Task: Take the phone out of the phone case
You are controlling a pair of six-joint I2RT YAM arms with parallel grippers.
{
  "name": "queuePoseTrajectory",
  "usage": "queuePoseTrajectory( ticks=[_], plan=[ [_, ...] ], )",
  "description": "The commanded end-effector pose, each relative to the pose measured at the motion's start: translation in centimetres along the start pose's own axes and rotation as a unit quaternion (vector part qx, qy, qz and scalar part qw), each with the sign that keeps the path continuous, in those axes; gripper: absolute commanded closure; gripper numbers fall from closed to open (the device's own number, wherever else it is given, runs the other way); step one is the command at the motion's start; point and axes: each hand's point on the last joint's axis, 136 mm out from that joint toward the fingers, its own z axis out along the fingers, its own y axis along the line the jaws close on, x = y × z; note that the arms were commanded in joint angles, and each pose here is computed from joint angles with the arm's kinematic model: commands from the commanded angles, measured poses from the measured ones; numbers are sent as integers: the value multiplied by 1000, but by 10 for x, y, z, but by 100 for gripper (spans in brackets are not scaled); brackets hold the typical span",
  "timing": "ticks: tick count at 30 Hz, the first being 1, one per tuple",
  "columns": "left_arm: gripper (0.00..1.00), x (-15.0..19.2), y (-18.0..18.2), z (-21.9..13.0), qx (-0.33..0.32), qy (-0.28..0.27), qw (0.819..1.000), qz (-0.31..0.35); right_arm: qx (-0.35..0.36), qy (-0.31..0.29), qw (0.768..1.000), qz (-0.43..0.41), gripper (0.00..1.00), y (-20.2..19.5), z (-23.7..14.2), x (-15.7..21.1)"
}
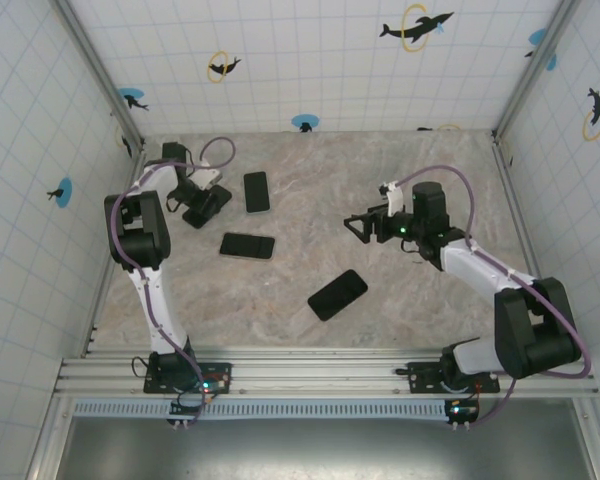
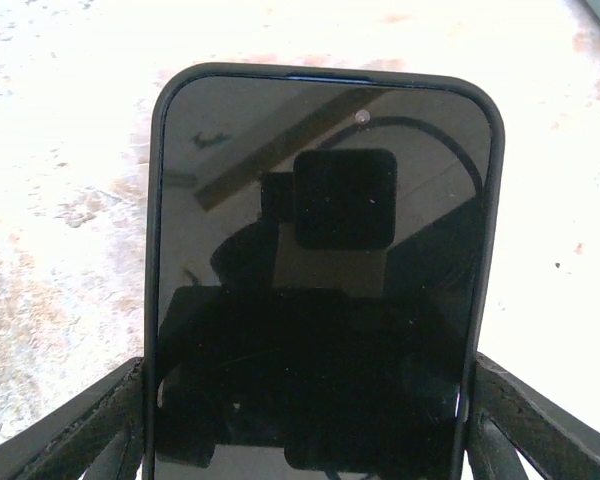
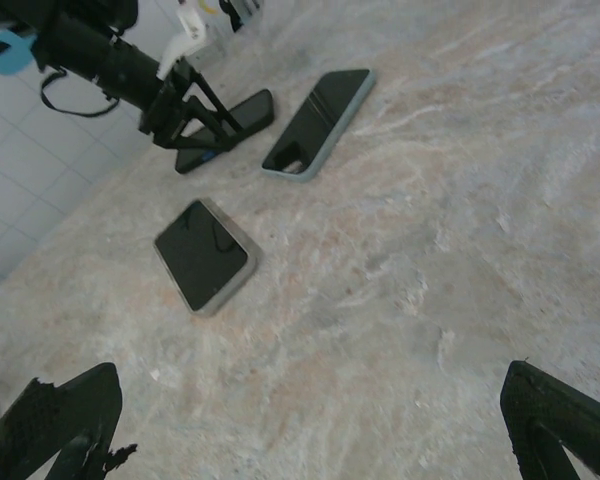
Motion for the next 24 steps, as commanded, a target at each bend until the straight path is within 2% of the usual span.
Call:
queuePoseTrajectory(
  ticks=[1, 9, 16, 20, 22, 24],
  plan=[
    [51, -27, 9, -37, -43, -39, 997, -59, -20, -37, 999, 23, 0, 8, 5, -11],
    [53, -58, -13, -85, -61, -87, 982, -155, -51, -61, 995, 51, 0, 24, 18, -27],
    [59, -77, -63, -110, -45, -105, 967, -227, -79, -69, 990, 96, 0, 40, 37, -41],
    [60, -95, -94, -126, -32, -136, 957, -253, -105, -67, 985, 120, 0, 52, 51, -47],
    [58, -105, -109, -134, -21, -167, 946, -277, -116, -64, 983, 125, 0, 59, 59, -47],
    [59, -114, -123, -142, -1, -204, 930, -305, -122, -56, 982, 130, 0, 63, 68, -44]
  ],
)
